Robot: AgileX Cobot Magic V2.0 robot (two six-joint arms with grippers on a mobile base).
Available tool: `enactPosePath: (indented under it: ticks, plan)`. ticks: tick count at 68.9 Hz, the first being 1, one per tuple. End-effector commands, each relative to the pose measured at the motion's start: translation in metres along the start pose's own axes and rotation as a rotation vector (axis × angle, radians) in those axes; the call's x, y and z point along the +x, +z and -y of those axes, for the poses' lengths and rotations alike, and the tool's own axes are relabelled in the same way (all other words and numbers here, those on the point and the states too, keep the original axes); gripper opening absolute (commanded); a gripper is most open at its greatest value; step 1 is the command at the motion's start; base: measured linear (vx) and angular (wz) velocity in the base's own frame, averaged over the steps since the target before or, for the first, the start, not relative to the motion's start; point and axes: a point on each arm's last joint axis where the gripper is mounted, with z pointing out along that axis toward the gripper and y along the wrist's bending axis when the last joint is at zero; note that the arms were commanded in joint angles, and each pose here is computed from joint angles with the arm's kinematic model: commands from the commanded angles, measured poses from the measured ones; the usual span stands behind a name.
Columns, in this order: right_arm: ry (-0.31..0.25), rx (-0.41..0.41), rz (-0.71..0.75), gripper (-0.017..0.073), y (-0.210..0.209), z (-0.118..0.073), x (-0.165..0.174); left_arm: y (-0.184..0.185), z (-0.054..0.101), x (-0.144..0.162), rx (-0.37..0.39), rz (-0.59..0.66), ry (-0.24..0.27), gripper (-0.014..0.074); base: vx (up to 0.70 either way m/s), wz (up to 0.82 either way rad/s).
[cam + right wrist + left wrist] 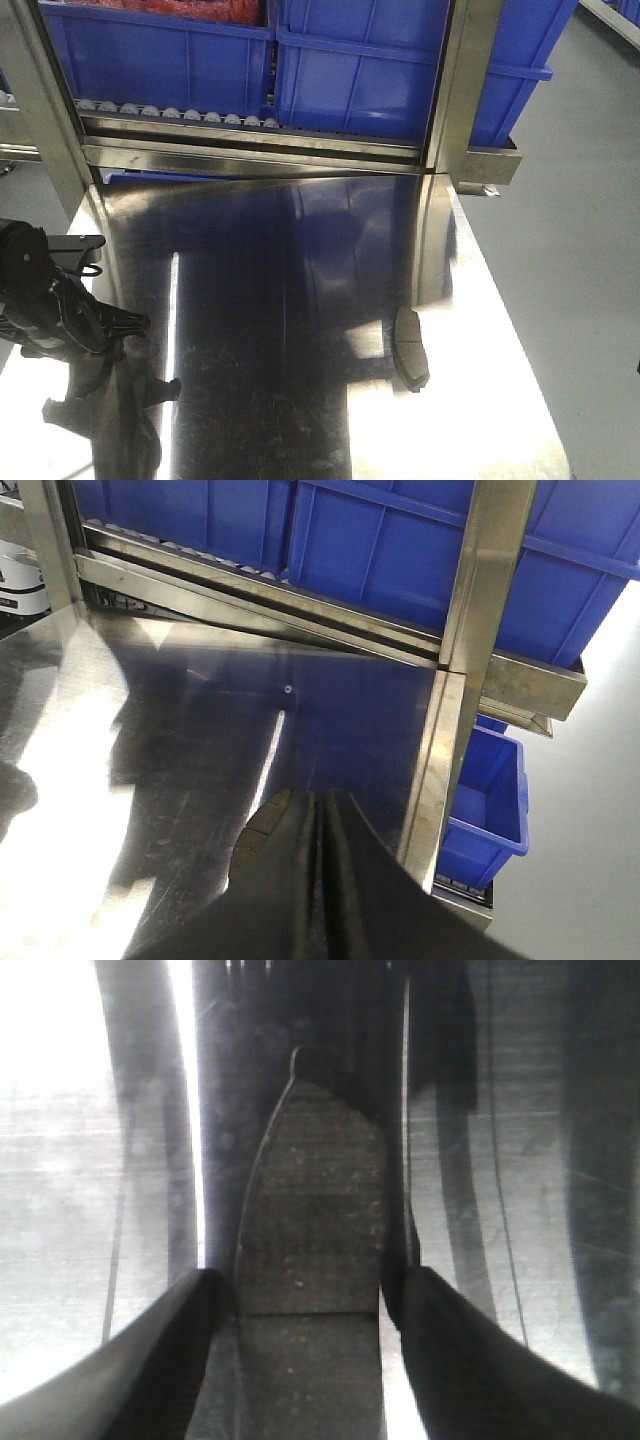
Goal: Move and align brake pads A on conveyor
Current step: 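Close the left gripper on the brake pad and lift it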
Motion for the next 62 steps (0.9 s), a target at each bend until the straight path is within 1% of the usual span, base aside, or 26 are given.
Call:
enactPosePath:
  ticks: [1, 15, 22, 30, 38, 62]
  plan:
    - [-0.011, 0.010, 0.090, -0.0003, -0.002, 0.001, -0.014, -0.014, 0.002, -0.008, 0.021, 0.075, -0.012, 0.0357, 0.00, 0.00]
    - [-0.011, 0.010, 0.090, -0.0003, -0.002, 0.001, -0.014, -0.015, 0.002, -0.008, 0.021, 0.076, -0.012, 0.0231, 0.00, 0.00]
    - [-0.011, 0.010, 0.089, -0.0003, -0.002, 0.001, -0.014, -0.022, 0.002, -0.009, 0.026, 0.105, -0.012, 0.0167, 0.00, 0.00]
    - [-0.011, 0.010, 0.090, -0.0003, -0.002, 0.001, -0.014, -0.032, 0.002, -0.010, 0.032, 0.142, -0.013, 0.0120, 0.00, 0.00]
    - [-0.011, 0.010, 0.090, -0.0003, -0.002, 0.001, -0.014, -0.033, 0.002, -0.010, 0.033, 0.147, -0.013, 0.0098, 0.00, 0.00]
    - [-0.011, 0.010, 0.090, -0.0003, -0.002, 0.001, -0.014, -0.034, 0.002, -0.010, 0.035, 0.157, -0.014, 0.0097, 0.00, 0.00]
